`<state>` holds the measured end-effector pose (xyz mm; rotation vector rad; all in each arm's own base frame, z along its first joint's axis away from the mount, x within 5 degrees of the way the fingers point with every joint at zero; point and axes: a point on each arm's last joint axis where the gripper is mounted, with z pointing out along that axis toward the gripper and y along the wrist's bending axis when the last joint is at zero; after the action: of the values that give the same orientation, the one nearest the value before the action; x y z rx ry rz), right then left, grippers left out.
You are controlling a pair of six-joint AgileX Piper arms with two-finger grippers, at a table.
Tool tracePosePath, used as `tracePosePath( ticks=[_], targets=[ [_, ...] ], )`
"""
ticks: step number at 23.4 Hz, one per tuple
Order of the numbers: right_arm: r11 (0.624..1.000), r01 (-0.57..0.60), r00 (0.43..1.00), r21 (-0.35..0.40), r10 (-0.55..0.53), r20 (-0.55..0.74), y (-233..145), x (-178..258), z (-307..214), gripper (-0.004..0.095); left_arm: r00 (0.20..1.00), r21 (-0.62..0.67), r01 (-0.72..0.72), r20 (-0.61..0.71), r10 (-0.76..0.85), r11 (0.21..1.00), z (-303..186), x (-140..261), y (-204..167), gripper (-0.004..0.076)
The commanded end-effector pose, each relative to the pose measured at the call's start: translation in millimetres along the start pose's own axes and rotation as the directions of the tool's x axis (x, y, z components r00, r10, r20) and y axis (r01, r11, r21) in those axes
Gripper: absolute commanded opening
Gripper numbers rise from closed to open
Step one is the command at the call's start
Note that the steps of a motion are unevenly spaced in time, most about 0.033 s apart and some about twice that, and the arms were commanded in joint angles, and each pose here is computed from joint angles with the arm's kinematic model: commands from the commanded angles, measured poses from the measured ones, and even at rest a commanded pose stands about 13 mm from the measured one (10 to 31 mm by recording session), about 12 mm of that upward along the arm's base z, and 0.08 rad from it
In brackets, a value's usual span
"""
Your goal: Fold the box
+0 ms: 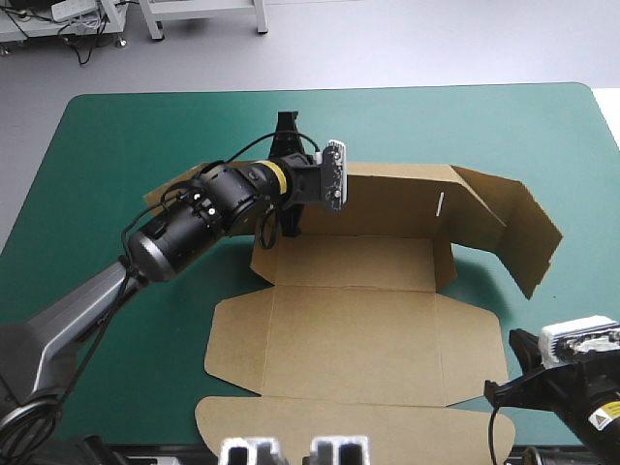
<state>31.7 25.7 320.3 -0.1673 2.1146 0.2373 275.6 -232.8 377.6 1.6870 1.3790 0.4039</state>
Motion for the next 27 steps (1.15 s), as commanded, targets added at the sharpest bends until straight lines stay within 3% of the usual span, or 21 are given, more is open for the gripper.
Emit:
tracePosePath(
  ticks=[1,5,12,19,27],
  targets=[
    [0.999,-0.014,0.992,0.029,0.01,0.124,0.9,-43.1,-19.5,-0.0016,0.991,-0.166,0.057,0.131,-0.035,0.985,-29.4,-2.8,-6.5,-0.0009],
    [0.999,-0.031,0.989,0.027,0.026,0.146,0.1,-78.6,-25.4,-0.0016,0.984,-0.182,0.027,0.176,0.006,0.983,-31.1,-1.4,-35.4,-0.0009],
    [0.999,-0.042,0.989,0.007,0.04,0.14,-5.5,-147.6,-20.6,-0.0017,0.989,-0.145,0.064,0.144,-0.043,0.987,-22.4,5.1,-61.3,-0.0009],
    [0.996,-0.086,0.996,-0.036,0.085,-0.028,-35.6,-223.7,62.1,-0.0017,0.989,-0.173,0.085,0.136,-0.062,0.981,-22.3,6.6,-59.4,-0.0009],
    [0.989,-0.126,0.963,-0.073,0.104,-0.248,-65.4,-228.1,159.4,-0.0017,0.989,-0.175,0.093,0.132,-0.07,0.98,-21.7,7.1,-59.3,-0.0009]
  ],
)
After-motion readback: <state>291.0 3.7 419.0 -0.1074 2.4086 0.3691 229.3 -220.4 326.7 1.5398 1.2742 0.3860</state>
